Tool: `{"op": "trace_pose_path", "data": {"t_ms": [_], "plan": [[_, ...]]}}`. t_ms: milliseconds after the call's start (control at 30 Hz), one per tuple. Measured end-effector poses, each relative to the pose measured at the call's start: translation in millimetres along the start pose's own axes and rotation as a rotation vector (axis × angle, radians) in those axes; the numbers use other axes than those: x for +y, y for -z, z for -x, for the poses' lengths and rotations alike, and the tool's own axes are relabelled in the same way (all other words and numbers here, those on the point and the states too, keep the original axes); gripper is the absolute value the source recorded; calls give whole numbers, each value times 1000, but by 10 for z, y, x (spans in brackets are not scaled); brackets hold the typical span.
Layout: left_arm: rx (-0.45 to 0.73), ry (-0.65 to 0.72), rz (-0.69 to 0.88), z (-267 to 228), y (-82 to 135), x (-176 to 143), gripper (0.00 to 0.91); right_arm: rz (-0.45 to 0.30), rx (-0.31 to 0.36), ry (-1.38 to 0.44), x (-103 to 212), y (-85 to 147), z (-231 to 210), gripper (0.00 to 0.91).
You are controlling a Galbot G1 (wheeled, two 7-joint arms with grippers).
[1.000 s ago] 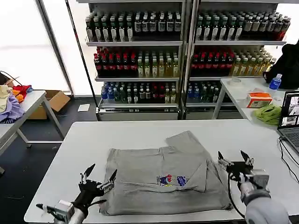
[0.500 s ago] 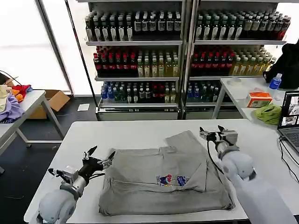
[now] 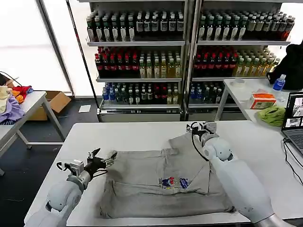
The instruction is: Fold and organize the clothes.
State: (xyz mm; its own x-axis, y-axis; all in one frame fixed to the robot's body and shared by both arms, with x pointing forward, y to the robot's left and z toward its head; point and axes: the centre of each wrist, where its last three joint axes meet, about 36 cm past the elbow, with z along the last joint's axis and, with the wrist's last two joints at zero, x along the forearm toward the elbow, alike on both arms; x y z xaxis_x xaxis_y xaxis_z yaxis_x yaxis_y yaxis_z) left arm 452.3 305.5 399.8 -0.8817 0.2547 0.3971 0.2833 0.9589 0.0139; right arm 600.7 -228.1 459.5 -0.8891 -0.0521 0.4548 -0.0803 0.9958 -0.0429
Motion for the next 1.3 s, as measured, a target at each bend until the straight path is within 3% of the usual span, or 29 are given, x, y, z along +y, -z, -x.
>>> {"op": "trace_pose_path", "data": {"t_ms": [667, 1200, 1233, 1300], "plan": [[39, 7, 9, 386, -5, 68, 907, 10, 70, -17, 62, -251, 150, 907], [66, -1, -10, 438, -127, 25, 907, -1, 117, -24, 164, -467, 239, 907], [69, -3, -11, 444, -138, 17, 887, -3, 119, -26, 163, -485, 244, 907], [76, -3, -14, 455, -158, 9, 554, -4, 123, -28, 158, -513, 248, 907]]}}
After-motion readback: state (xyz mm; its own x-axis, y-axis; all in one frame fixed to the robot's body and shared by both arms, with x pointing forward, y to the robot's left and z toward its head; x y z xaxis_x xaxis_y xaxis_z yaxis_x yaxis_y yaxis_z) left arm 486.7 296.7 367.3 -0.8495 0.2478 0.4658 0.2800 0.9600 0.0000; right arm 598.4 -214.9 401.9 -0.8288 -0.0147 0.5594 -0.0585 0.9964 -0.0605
